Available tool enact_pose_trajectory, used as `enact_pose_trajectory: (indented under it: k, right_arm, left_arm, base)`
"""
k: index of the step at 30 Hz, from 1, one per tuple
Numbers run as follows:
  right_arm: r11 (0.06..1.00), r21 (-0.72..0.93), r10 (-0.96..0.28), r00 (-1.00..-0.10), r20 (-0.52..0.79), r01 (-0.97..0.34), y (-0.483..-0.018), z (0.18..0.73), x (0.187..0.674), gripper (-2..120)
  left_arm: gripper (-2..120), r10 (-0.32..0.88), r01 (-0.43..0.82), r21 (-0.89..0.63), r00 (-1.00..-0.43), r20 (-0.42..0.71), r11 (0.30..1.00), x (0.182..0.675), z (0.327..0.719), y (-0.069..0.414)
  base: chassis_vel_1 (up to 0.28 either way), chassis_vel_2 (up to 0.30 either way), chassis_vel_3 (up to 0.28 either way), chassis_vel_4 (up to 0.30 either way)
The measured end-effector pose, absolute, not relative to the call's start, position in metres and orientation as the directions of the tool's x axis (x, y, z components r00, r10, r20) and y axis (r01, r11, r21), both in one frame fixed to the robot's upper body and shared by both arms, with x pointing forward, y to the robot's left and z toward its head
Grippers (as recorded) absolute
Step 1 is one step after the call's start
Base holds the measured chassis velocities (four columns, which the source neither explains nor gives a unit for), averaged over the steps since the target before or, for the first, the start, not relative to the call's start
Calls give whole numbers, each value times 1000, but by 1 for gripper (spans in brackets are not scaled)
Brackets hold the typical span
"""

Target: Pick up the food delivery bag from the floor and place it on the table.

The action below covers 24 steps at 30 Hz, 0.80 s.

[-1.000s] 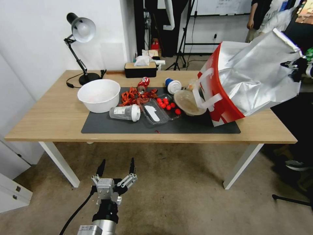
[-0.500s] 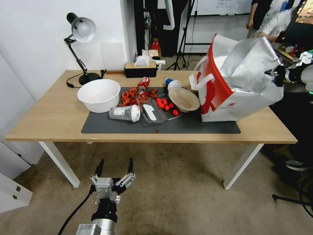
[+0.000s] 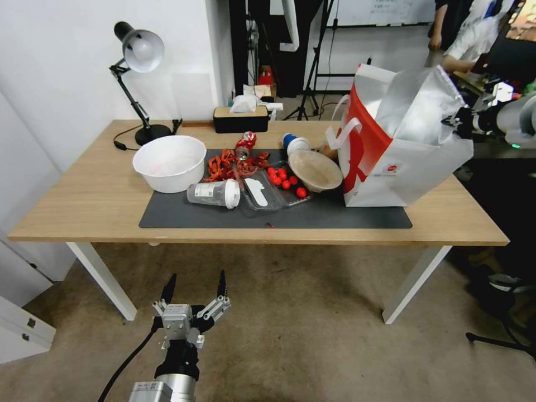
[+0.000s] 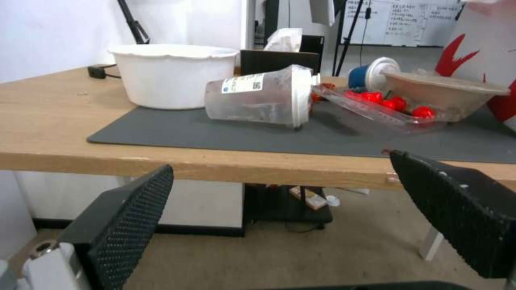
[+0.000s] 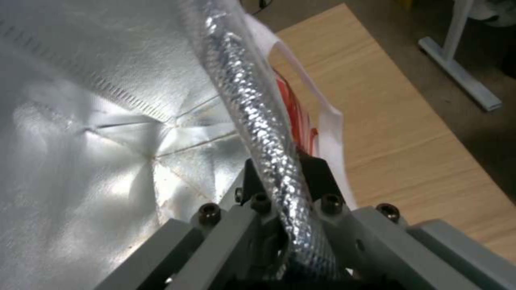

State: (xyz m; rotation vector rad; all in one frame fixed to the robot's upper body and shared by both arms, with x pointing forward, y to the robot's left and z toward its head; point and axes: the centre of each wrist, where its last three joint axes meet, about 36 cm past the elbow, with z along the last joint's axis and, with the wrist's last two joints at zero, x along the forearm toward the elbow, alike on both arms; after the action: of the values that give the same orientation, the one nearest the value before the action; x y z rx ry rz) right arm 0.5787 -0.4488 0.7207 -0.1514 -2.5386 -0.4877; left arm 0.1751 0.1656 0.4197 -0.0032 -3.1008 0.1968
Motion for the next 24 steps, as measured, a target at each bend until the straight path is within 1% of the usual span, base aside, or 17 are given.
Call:
enact_pose_trajectory:
  k: [14, 15, 16, 19, 20, 23, 24]
  right_arm:
    - [935, 288, 14, -834, 552, 206, -437, 715, 595, 1]
    - [935, 288, 14, -835, 550, 205, -437, 717, 596, 6]
    - [935, 288, 14, -835, 550, 205, -437, 717, 596, 6]
    - [937, 285, 16, -839, 545, 203, -433, 723, 600, 21]
    - [937, 285, 16, -839, 545, 203, -433, 723, 600, 21]
    - [940, 277, 21, -844, 536, 199, -430, 728, 600, 36]
    - [940, 277, 21, -844, 536, 199, -430, 728, 600, 36]
  left_arm:
    - [100, -1, -6, -137, -999, 32, 991, 176, 420, 164]
    - [100, -1, -5, -138, -999, 32, 990, 177, 420, 164]
    - [100, -1, -5, -138, -999, 32, 990, 177, 420, 164]
    - [100, 0, -5, -139, -999, 34, 990, 176, 420, 164]
    - [100, 0, -5, -139, -999, 34, 990, 176, 420, 164]
    - [100, -2, -7, -141, -999, 35, 990, 176, 422, 164]
    - [100, -2, -7, -141, -999, 35, 990, 176, 422, 164]
  base:
    - [0, 0, 0, 0]
    - [0, 0, 0, 0]
    - [0, 0, 0, 0]
    - [0, 0, 0, 0]
    - [0, 0, 0, 0]
    - [0, 0, 0, 0]
    - [0, 0, 0, 0]
